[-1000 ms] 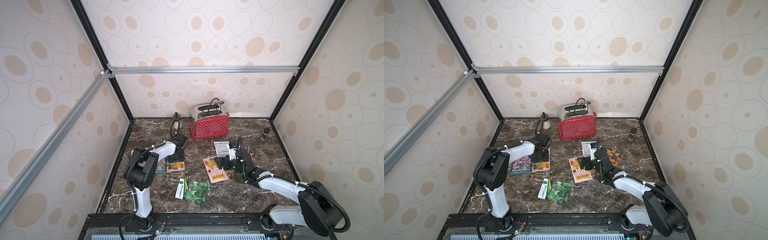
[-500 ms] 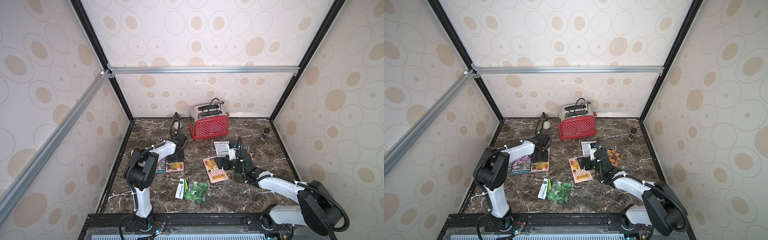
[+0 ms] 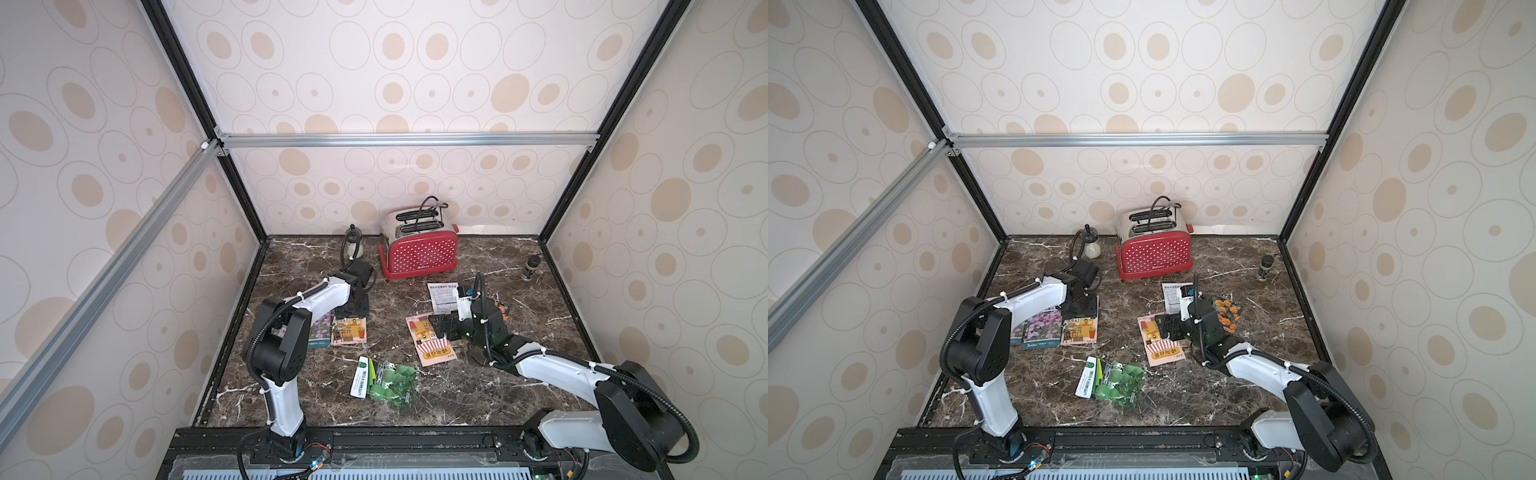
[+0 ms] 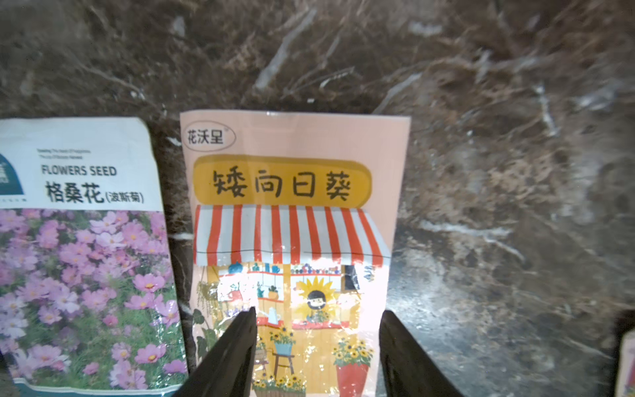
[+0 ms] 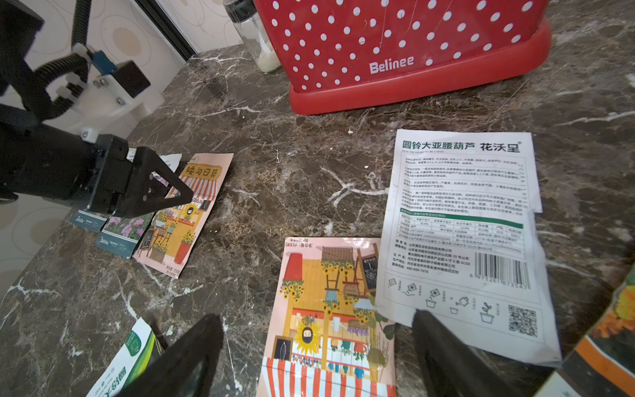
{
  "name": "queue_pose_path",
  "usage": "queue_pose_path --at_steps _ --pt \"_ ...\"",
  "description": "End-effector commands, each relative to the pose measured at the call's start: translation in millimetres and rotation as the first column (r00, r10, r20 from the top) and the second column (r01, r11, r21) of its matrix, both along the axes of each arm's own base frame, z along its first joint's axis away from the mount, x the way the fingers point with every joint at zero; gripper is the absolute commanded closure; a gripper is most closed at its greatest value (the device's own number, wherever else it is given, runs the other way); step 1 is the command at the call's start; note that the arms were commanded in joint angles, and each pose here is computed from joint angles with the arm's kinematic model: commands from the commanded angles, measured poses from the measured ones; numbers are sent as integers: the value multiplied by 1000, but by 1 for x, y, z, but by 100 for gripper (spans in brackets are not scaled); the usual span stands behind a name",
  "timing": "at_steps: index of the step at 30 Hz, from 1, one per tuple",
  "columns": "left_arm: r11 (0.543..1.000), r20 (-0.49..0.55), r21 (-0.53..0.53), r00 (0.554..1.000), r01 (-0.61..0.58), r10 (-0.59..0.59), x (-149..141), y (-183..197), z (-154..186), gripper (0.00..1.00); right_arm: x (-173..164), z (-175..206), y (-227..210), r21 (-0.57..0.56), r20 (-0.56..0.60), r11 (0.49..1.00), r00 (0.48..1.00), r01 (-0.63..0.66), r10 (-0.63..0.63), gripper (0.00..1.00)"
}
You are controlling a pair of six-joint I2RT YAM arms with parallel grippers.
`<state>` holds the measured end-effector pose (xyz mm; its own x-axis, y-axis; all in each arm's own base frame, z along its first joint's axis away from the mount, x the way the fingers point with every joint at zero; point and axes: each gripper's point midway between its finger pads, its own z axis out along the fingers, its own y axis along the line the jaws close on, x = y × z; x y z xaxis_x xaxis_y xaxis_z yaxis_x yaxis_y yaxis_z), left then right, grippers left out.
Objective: Arrange the seed packets in a row
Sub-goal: Move the seed packet to the center of the board.
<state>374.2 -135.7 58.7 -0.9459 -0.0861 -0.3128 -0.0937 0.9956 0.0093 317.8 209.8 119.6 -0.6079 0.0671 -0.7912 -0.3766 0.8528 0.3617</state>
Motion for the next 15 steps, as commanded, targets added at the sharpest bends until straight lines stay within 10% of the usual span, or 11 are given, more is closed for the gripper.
queue_pose_path --at_steps 1,15 --pt "997 71 -36 996 64 -61 8 -21 32 42 2 -4 -5 -7 -4 1000 1000 22 -22 10" --pt "924 179 -256 953 283 -243 8 -130 32 42 18 -35 -38 -30 -177 988 972 150 -153 19"
